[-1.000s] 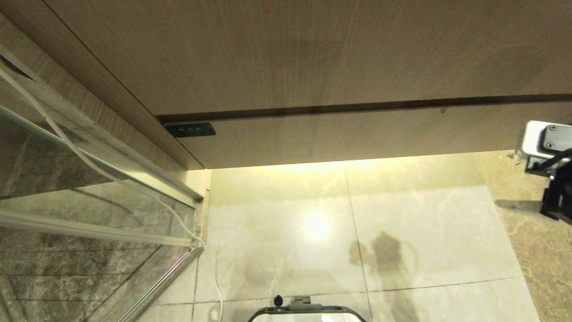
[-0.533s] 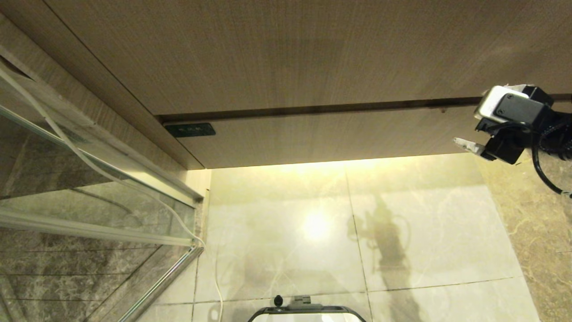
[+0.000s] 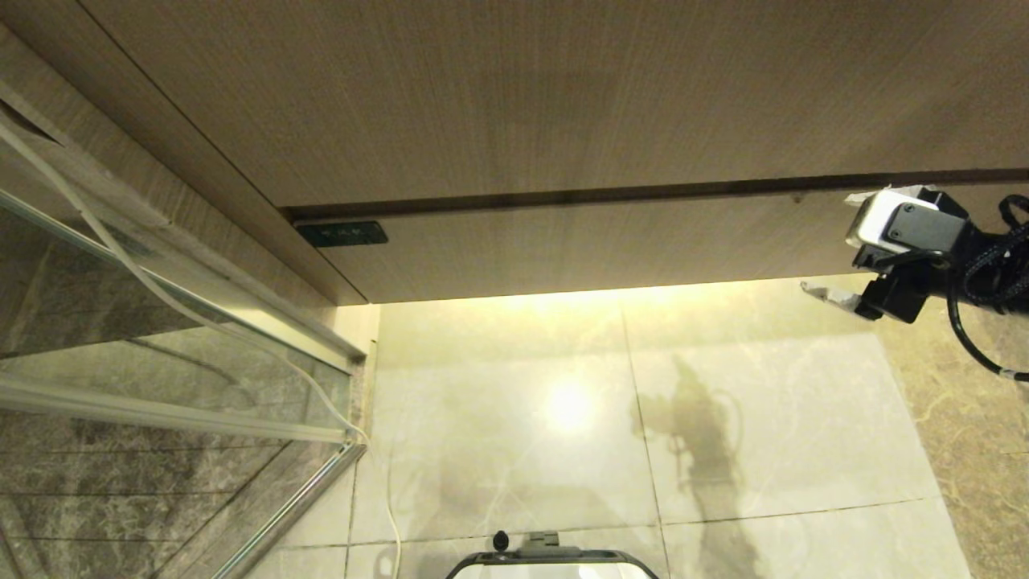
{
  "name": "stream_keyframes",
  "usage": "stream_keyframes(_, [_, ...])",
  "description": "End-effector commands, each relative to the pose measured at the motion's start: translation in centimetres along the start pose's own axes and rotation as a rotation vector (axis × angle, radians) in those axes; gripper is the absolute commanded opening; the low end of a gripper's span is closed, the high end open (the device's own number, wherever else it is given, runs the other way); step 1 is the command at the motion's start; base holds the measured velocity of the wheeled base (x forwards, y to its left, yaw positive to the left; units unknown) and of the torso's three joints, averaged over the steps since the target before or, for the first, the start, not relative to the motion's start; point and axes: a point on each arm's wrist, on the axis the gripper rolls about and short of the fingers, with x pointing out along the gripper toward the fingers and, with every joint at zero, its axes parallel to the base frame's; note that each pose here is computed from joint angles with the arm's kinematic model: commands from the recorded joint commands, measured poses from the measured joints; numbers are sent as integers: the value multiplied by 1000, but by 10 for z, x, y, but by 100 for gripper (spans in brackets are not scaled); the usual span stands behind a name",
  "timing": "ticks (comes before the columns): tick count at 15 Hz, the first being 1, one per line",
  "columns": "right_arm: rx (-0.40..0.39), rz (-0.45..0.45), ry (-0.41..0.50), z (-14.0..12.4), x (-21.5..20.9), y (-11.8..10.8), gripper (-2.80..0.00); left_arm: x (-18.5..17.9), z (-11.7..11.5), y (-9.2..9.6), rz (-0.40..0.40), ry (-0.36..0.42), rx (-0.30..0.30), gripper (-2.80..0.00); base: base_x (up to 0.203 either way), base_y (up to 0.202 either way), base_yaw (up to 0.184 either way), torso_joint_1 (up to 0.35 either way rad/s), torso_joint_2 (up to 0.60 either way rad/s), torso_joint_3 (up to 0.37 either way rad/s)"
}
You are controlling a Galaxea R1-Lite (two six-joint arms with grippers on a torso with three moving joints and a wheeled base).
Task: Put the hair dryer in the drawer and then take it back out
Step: Pull open the drawer
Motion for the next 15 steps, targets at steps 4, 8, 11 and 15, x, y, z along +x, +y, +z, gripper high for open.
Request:
stream_keyframes(4, [18,61,-57,-11,11,2,0,0,0,0,0,2,-1,-280,0,0,0,0,0,0])
stream_keyframes(8, [37,142,-187,-24,27,9,0,0,0,0,0,2,-1,-280,0,0,0,0,0,0])
stream_keyframes(11, [51,172,-216,-30,34,10,0,0,0,0,0,2,-1,-280,0,0,0,0,0,0])
stream_keyframes(15, [35,153,-251,-28,44,0,0,0,0,0,0,2,-1,-280,0,0,0,0,0,0])
